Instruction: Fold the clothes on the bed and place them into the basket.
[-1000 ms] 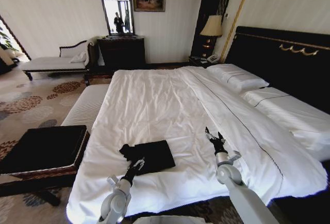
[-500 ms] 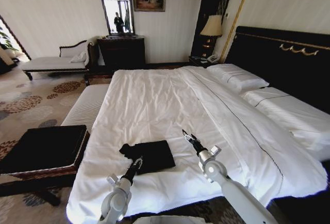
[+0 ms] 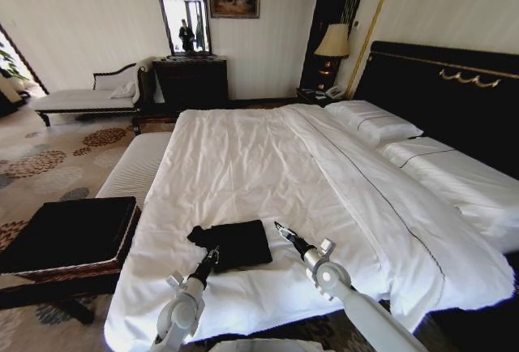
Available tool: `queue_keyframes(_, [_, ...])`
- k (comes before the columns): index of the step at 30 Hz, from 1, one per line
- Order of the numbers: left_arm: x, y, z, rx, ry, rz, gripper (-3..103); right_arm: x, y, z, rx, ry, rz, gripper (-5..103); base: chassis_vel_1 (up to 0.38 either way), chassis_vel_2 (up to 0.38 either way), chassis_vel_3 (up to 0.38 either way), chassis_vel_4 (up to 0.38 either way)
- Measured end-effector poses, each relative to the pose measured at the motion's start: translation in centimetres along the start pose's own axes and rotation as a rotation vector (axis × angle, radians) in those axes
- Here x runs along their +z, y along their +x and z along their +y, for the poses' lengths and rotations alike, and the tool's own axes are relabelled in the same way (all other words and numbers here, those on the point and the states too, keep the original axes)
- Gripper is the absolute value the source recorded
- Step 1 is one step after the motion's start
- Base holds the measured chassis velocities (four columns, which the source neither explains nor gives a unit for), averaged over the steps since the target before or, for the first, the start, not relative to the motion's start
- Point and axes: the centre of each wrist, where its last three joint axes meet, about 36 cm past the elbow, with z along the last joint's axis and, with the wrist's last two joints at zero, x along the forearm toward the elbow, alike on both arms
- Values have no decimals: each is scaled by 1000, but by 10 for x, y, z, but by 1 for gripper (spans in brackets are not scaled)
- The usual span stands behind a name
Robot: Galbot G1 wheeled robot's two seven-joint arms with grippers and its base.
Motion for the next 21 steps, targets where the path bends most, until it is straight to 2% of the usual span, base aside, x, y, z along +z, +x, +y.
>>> queue_keyframes(3, [6, 0, -2, 0, 0, 7, 10, 11, 3, 4, -18, 6, 26, 99, 0, 0, 0, 0])
queue_keyframes(6, [7, 0, -2, -1, 0, 8, 10, 16, 4, 6, -37, 6, 36, 86, 0, 0, 0, 0])
queue_keyframes(8, [7, 0, -2, -1, 0, 8, 10, 17, 4, 6, -41, 5, 36, 86, 0, 0, 0, 0])
queue_keyframes(11, [7, -1, -2, 0, 2, 7, 10, 19, 6, 9, -54, 1, 39, 70, 0, 0, 0, 0])
queue_keyframes(12, [7, -1, -2, 0, 2, 7, 10, 19, 6, 9, -54, 1, 39, 70, 0, 0, 0, 0])
queue_keyframes(15, [8, -2, -3, 1, 3, 6, 10, 22, 8, 16, -73, -4, 44, 54, 0, 0, 0, 0])
queue_keyframes(17, [8, -2, -3, 0, 4, 6, 10, 23, 9, 17, -77, -4, 47, 54, 0, 0, 0, 0])
queue_keyframes(18, [8, -3, -3, 0, 5, 5, 10, 24, 9, 18, -80, -1, 51, 48, 0, 0, 0, 0])
queue_keyframes(19, [8, -3, -3, 1, 6, 4, 10, 27, 9, 18, -79, 3, 58, 37, 0, 0, 0, 0])
queue_keyframes(21, [8, -4, -4, 2, 7, 3, 10, 29, 9, 17, -77, 4, 61, 37, 0, 0, 0, 0])
